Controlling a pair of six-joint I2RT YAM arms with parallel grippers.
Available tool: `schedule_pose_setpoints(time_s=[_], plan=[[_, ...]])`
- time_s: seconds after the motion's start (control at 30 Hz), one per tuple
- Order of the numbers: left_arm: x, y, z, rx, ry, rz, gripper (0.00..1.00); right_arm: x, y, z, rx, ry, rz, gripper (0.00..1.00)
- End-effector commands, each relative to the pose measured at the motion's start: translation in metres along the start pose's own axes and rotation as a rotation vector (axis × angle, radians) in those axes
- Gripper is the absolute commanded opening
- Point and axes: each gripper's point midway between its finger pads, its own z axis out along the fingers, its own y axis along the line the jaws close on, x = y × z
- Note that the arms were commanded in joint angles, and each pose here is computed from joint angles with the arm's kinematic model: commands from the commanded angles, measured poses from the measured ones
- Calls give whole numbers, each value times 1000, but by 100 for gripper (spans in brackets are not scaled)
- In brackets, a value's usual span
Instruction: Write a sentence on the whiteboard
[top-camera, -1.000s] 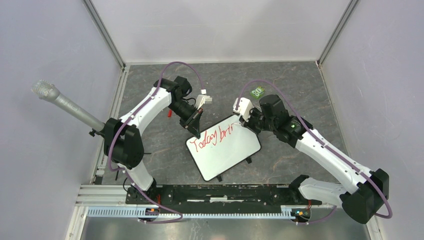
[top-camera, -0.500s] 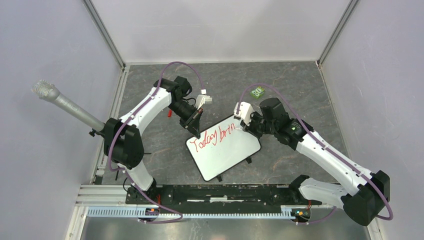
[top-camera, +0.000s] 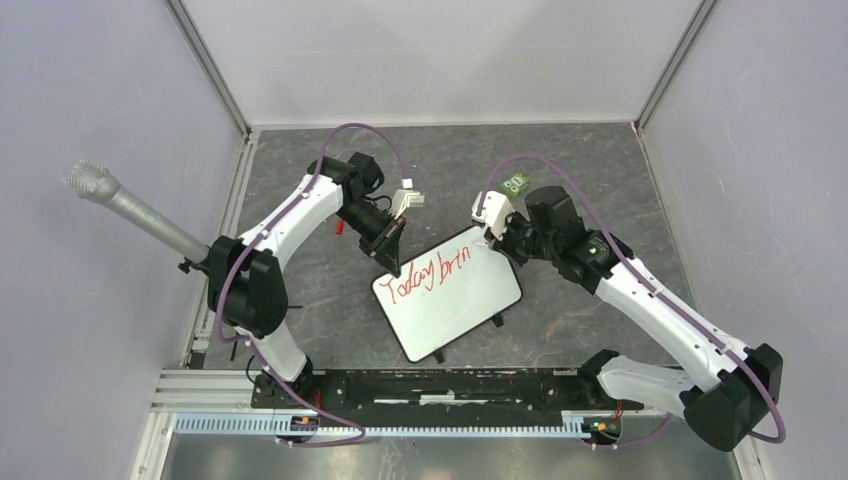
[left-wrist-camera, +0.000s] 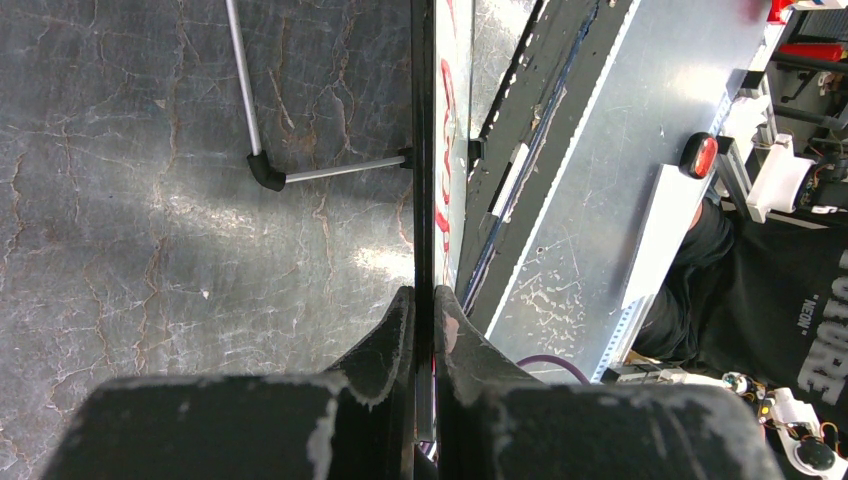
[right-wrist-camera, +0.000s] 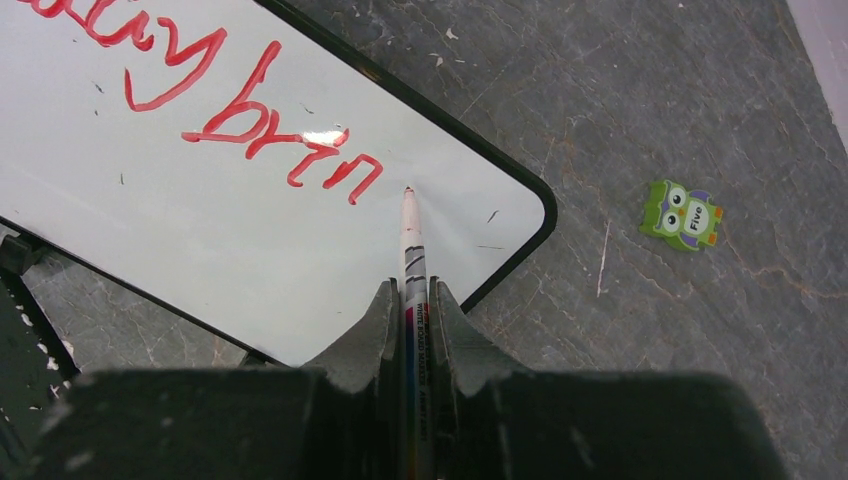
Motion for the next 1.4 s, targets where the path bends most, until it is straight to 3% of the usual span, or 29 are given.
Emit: schedule_pose_setpoints(time_s=[0.0,0.57,0.87,1.37], plan=[[-4,1,3,8,-12,62,2,-16,-16,-2,54,-28,-11,0],[-3,1,4,12,-11,64,2,-19,-8,6,4,-50,-15,0],[-2,2,4,13,-8,61,2,0,6,8,-43,-15,-19,0],[-3,3,5,13,-6,58,3,9,-12,1,56,43,-59,0]])
